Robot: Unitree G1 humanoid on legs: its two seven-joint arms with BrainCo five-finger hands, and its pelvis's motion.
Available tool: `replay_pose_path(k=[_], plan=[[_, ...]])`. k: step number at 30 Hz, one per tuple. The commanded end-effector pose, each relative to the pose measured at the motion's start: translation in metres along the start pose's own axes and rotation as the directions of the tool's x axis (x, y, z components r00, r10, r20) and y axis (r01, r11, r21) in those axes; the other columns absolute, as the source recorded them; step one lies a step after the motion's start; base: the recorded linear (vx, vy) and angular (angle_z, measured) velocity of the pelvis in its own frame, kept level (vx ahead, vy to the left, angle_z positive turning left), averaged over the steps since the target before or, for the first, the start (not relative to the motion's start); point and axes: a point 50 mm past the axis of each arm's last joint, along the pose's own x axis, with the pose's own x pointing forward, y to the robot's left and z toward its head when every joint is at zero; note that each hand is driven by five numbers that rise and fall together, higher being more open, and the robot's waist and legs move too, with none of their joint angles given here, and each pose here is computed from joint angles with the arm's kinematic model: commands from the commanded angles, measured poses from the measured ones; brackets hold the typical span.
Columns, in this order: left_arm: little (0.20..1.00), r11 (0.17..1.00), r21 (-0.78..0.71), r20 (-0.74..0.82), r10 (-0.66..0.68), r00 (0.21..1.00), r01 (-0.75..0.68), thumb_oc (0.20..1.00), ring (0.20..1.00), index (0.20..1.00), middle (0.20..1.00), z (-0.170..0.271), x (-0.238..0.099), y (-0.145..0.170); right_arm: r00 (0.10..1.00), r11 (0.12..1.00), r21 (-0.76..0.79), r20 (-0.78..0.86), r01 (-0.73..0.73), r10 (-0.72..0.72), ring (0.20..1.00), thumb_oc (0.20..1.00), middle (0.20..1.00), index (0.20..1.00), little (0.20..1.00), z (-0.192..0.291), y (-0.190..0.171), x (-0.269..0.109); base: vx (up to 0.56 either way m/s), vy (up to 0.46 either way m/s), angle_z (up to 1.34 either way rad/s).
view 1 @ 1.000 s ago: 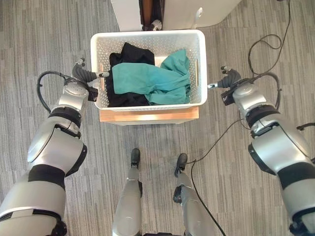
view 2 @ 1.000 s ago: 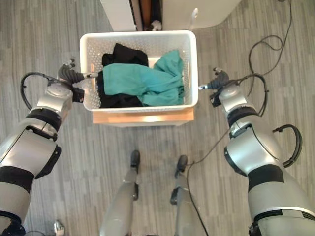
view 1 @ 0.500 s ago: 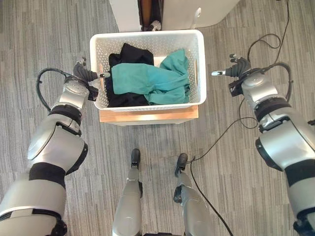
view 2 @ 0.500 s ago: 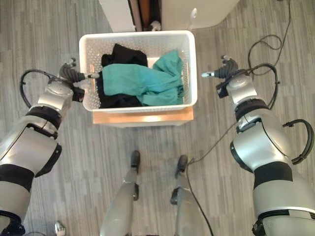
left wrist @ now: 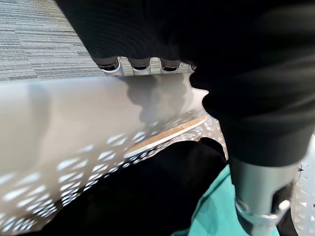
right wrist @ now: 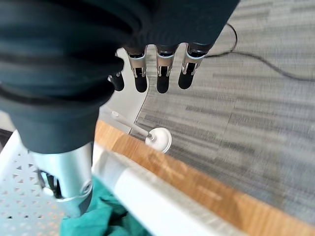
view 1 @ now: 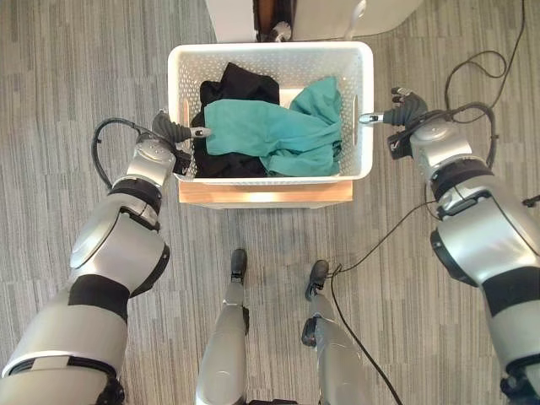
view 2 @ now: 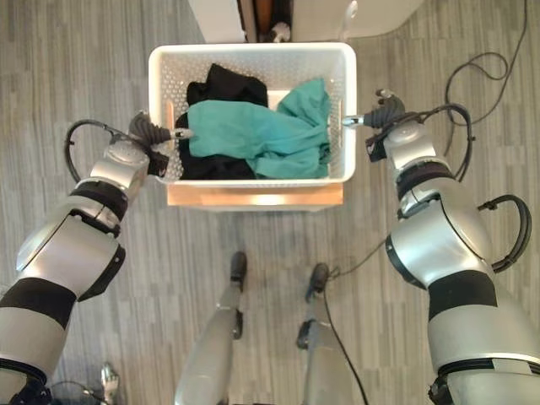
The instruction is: Grab the laundry basket,head to the washer,open it,put in the laundry and shut it.
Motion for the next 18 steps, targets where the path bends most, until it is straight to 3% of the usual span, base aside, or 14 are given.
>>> replay_pose_path(k=[1,15,16,18], plan=[[1.000,0.997,-0.010,0.113,0.076,0.991,-0.075,1.000,1.000,1.000,1.000,0.056,-0.002,0.020,0.991,0.995,0.054,0.098,0.087,-0.092,1.000,1.000,1.000,1.000,1.000,0.054,-0.027,-0.007,0.00,0.000,0.00],[1.000,0.998,0.059,0.180,0.023,0.983,-0.034,1.000,1.000,1.000,1.000,0.078,-0.005,0.006,0.996,0.994,-0.104,0.084,-0.019,0.028,1.000,1.000,1.000,1.000,1.000,0.056,0.018,-0.006,0.00,0.001,0.01],[0.824,0.997,0.074,0.178,0.016,0.984,-0.029,0.824,0.824,0.824,0.824,0.078,-0.005,0.004,0.997,0.992,-0.118,0.057,-0.042,0.049,1.000,1.000,1.000,1.000,1.000,0.050,0.025,-0.006,0.00,0.000,0.00],[0.332,0.995,0.100,0.181,0.004,0.983,-0.022,0.332,0.332,0.332,0.332,0.080,-0.006,0.000,0.996,0.989,-0.133,0.038,-0.072,0.078,1.000,1.000,1.000,1.000,1.000,0.046,0.034,-0.006,0.00,-0.002,0.03]])
